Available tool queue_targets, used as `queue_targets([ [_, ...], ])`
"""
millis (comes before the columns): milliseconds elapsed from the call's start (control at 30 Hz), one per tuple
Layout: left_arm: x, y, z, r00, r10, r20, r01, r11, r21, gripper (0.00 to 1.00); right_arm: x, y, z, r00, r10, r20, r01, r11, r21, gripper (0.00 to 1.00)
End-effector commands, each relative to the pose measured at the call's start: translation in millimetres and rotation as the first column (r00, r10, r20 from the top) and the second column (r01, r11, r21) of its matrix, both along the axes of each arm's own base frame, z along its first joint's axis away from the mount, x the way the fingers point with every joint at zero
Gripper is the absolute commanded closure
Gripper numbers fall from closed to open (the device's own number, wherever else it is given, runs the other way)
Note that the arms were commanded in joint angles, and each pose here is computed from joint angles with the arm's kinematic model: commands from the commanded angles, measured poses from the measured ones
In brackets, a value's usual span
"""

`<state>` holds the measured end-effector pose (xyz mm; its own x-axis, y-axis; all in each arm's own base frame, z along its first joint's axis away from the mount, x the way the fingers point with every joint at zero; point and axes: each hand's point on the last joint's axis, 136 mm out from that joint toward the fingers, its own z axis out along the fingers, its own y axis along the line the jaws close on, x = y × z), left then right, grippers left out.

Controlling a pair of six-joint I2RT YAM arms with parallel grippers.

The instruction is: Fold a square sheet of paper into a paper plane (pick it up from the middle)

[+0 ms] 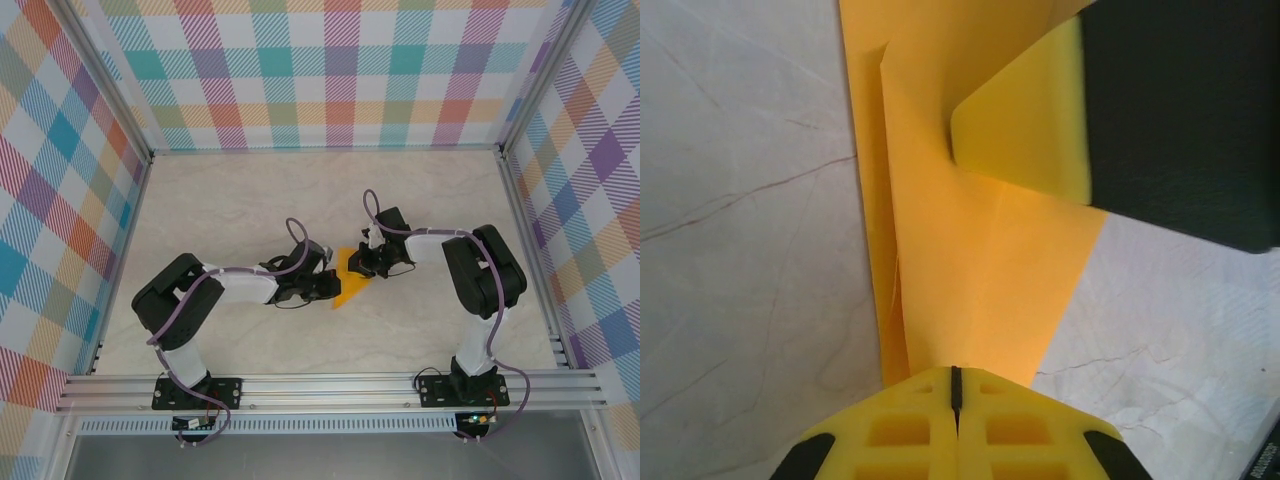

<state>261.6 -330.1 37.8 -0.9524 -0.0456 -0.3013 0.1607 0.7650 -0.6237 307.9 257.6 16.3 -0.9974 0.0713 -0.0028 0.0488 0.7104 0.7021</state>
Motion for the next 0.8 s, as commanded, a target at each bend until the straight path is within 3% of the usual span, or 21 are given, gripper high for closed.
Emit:
queue_targets([
  [0,6,-2,25,0.998,0.051,0.035,-0.050,0.998,-0.033,0.95,-4,-13,-23,0.999,-0.025,-0.033,0.022,0.996,-0.088,0.94],
  [167,10,-11,33,0.997,0.055,0.045,-0.051,0.995,-0.082,0.93,-3,-13,-27,0.999,-0.030,-0.045,0.026,0.995,-0.098,0.94],
  [433,-4,-31,14,0.998,-0.034,-0.050,0.028,0.993,-0.113,0.93,-3,-15,-31,0.998,-0.036,-0.056,0.030,0.993,-0.115,0.94],
  [767,-15,-15,-19,0.993,-0.023,-0.113,0.027,0.999,0.035,0.93,-4,-18,-34,0.997,-0.038,-0.061,0.030,0.990,-0.136,0.94],
])
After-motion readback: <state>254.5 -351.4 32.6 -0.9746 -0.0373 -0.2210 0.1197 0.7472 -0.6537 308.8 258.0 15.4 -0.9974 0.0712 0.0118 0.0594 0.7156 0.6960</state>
